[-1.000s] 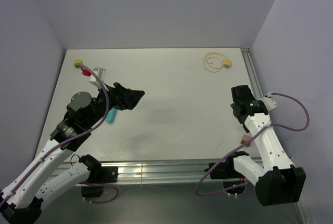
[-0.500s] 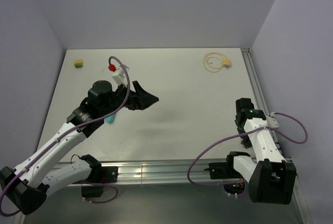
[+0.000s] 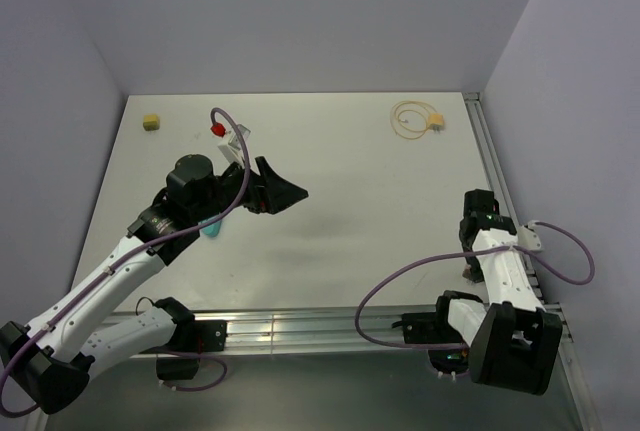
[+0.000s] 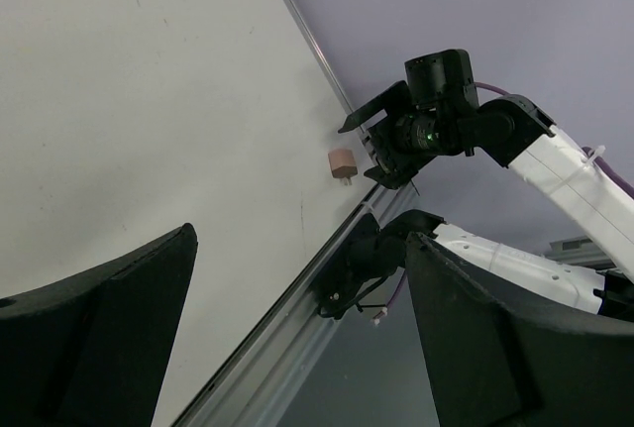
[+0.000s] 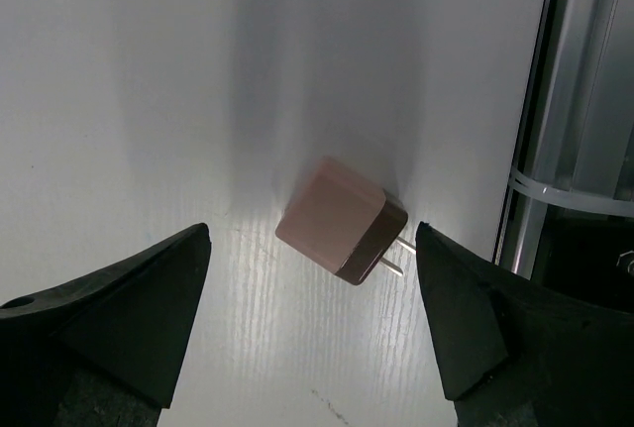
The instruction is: Insert the plug
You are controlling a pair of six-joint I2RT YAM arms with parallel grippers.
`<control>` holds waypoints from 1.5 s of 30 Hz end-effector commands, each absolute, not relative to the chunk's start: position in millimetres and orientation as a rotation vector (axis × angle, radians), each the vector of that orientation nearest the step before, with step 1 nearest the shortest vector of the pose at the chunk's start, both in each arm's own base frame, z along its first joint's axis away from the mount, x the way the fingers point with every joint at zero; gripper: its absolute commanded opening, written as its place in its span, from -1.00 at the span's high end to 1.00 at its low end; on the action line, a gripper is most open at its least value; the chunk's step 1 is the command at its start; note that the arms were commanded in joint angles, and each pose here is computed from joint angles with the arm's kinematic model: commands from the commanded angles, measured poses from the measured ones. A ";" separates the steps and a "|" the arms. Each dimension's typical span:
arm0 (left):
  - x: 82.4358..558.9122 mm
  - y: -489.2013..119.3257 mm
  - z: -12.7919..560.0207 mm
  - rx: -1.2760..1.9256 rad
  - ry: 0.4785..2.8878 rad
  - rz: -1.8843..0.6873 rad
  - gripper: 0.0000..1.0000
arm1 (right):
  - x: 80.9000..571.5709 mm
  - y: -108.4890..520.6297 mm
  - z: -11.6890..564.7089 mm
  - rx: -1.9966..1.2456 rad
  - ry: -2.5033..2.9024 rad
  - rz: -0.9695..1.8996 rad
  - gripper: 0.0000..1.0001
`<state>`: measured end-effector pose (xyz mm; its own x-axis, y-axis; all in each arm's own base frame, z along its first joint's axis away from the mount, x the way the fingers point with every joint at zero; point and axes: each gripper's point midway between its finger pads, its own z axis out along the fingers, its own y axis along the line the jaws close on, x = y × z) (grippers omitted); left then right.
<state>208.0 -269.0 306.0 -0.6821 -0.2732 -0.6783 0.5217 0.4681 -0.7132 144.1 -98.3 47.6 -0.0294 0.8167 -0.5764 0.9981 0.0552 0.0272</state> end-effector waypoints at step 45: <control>209.1 -278.6 310.3 0.243 1.888 -1.346 -0.87 | 204.9 -80.9 54.2 1.462 2.072 -0.185 1.00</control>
<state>207.5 -273.4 306.6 -0.6833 -0.2697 -0.6785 0.5367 0.4444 -0.7172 180.0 -84.0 35.2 -0.1889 0.8468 -0.4972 0.9506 0.2846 0.1236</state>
